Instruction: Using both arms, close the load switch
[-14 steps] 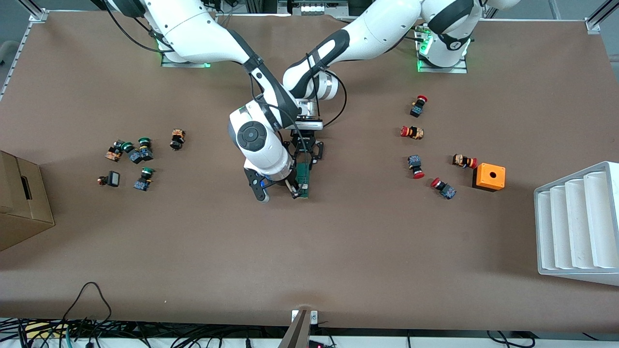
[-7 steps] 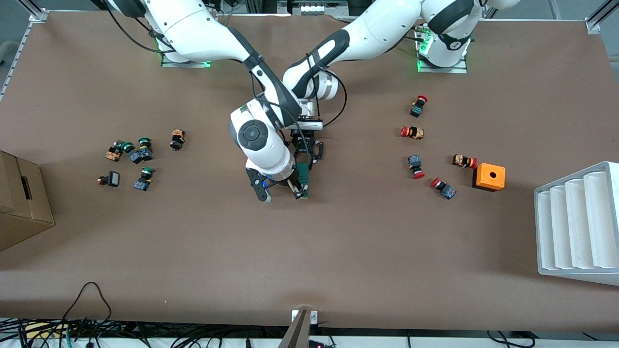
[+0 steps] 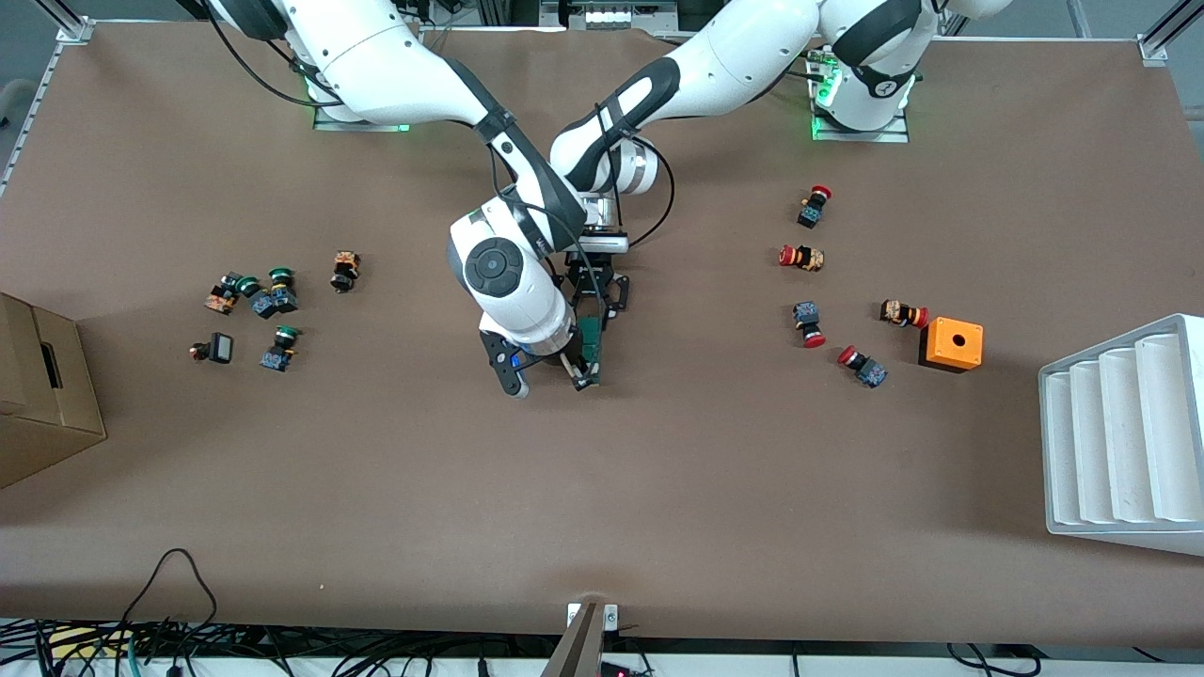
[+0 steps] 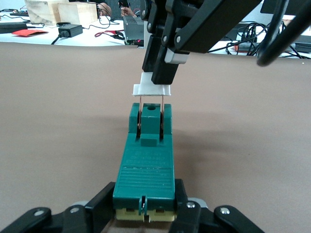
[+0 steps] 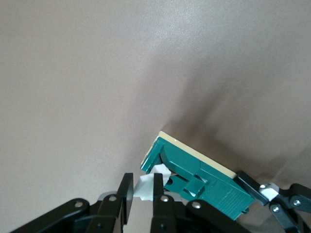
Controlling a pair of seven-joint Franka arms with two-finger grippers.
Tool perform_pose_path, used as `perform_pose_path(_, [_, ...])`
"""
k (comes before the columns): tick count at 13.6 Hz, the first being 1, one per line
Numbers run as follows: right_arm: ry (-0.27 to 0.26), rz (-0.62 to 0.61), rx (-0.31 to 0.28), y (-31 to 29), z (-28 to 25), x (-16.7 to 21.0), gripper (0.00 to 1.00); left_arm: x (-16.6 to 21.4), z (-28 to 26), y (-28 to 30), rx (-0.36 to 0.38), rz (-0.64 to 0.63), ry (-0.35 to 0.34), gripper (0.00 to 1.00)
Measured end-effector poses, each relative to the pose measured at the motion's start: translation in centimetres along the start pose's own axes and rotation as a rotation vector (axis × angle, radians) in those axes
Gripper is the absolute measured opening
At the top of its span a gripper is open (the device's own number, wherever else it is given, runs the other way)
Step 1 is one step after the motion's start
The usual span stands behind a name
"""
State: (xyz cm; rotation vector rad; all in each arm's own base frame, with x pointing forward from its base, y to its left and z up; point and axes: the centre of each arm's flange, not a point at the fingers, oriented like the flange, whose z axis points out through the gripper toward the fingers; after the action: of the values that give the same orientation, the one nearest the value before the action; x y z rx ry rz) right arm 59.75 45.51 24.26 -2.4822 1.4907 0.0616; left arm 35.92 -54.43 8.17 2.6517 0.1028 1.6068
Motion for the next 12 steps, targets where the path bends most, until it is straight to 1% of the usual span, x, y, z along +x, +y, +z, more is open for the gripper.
perform_pose_path(6, [0.003,0.003,0.009,-0.3,1.2,0.4,0.19,0.0,0.0,0.0,0.000,0.000,0.000,0.52])
perform_pose_path(12, [0.005,0.002,0.002,-0.1,2.0,0.4,0.19,0.0,0.0,0.0,0.000,0.000,0.000,0.52])
